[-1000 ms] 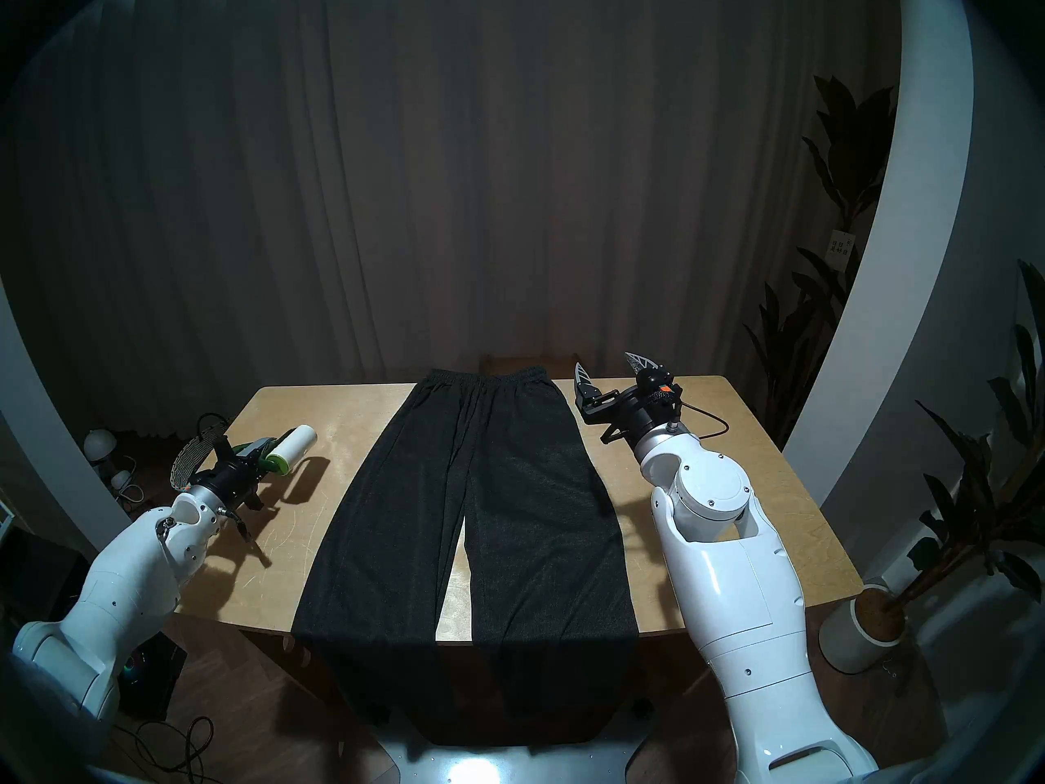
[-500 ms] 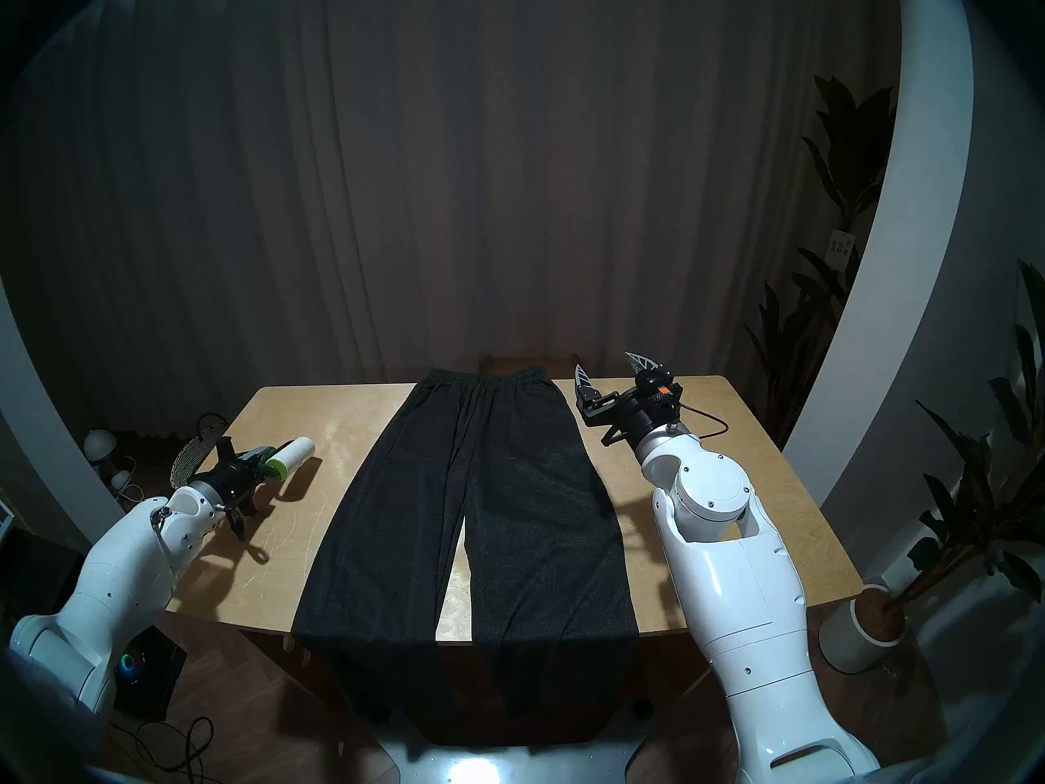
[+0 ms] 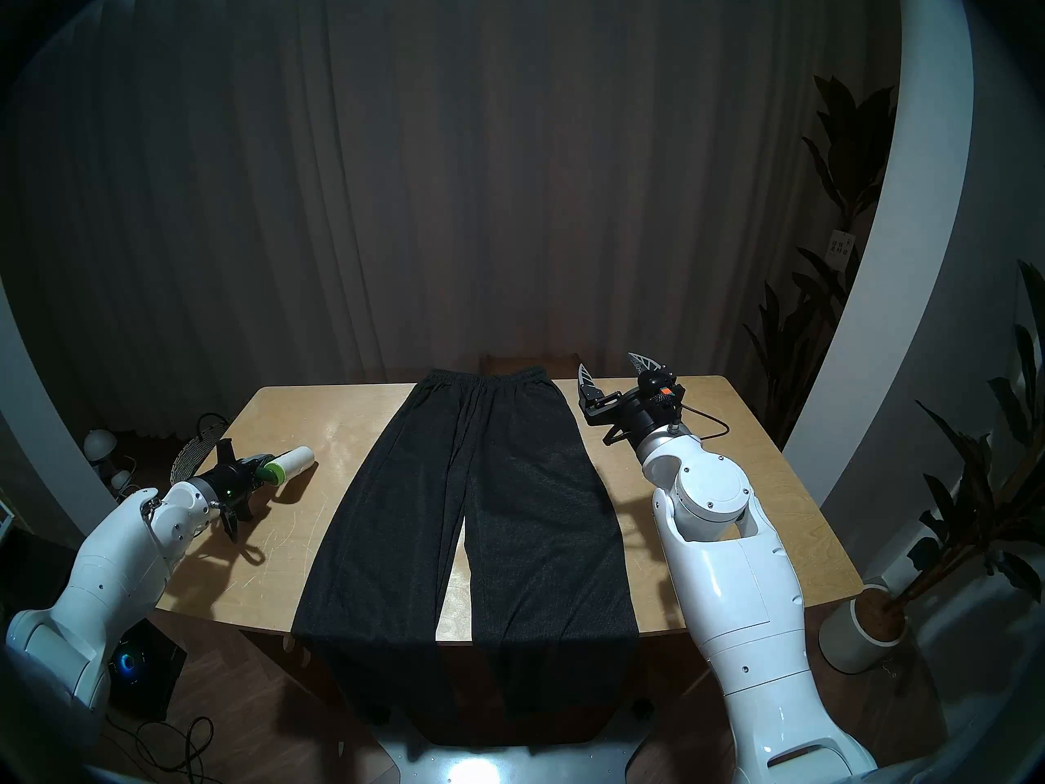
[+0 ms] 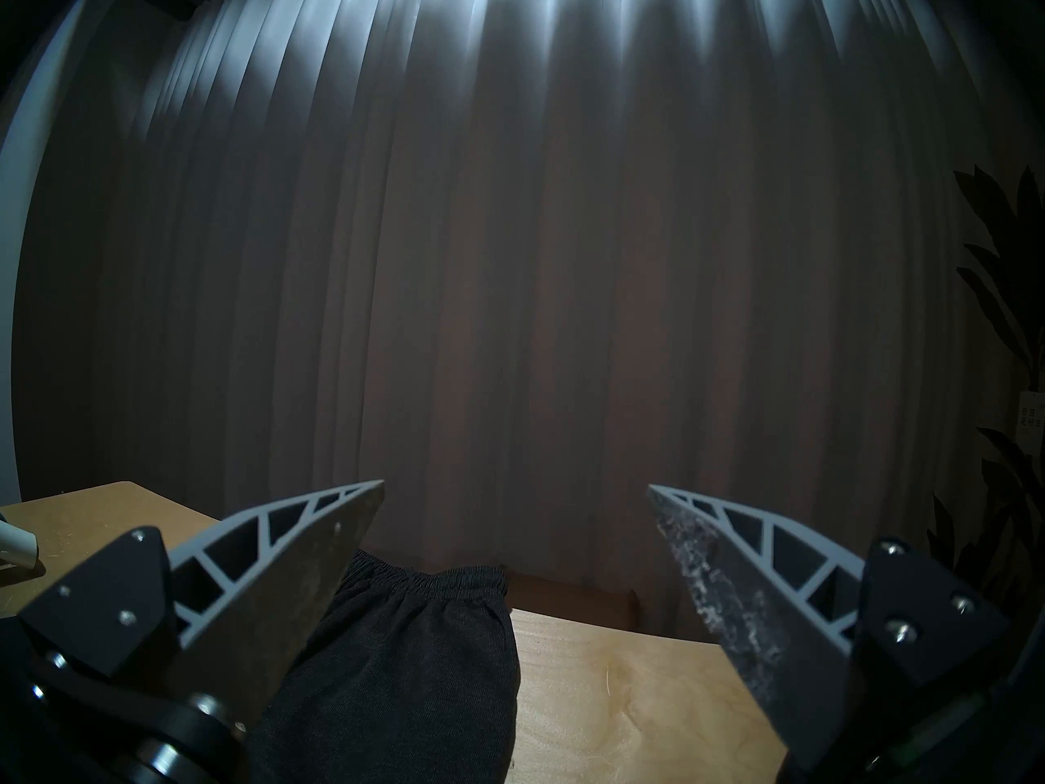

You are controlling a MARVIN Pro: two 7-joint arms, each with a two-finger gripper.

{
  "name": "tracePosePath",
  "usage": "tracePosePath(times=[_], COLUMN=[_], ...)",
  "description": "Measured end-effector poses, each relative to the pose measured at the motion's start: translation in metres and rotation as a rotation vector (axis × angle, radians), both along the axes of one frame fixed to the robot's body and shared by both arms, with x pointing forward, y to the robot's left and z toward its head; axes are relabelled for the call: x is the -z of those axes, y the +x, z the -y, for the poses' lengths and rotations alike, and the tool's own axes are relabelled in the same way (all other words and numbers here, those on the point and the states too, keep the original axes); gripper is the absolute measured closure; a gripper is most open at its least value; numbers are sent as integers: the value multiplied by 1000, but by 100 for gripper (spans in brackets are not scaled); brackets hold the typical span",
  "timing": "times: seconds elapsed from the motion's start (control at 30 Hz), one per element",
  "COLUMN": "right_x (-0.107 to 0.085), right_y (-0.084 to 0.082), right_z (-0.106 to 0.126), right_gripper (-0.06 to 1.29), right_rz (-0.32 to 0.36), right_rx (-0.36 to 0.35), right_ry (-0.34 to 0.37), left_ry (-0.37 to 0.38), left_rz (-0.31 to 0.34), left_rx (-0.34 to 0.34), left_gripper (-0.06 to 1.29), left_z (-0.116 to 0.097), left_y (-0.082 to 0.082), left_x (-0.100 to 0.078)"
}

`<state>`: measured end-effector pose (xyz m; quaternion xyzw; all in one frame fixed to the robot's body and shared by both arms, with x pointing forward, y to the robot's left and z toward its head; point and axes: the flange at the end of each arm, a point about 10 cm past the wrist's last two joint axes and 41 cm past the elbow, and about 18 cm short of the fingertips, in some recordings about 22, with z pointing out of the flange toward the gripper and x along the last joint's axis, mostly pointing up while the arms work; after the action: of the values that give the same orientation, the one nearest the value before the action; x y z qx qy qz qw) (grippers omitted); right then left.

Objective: Remove lint and debris from pants with a lint roller

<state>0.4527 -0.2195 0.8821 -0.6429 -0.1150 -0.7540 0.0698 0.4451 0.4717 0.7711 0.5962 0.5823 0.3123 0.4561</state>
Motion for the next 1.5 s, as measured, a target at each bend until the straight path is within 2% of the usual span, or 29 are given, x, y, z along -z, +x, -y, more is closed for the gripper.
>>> tracePosePath(times=[0.27, 0.83, 1.2, 1.37, 1.5], right_x=[1, 3, 2, 1, 1], right_y=[1, 2, 2, 2, 2], right_z=[3, 5, 7, 8, 9], right_gripper=[1, 1, 1, 1, 1], right_rz=[1, 5, 11, 13, 14], right_rx=[9, 14, 20, 23, 23], right_ry=[4, 17, 22, 24, 25], left_ry=[-63, -167, -192, -192, -189], left_rz=[-56, -127, -158, -176, -161], left_rx=[2, 18, 19, 12, 2], left_gripper=[123, 123, 123, 99, 79], left_z=[-7, -16, -17, -16, -15], left_y=[3, 6, 7, 7, 10], left_x=[-1, -5, -5, -3, -11])
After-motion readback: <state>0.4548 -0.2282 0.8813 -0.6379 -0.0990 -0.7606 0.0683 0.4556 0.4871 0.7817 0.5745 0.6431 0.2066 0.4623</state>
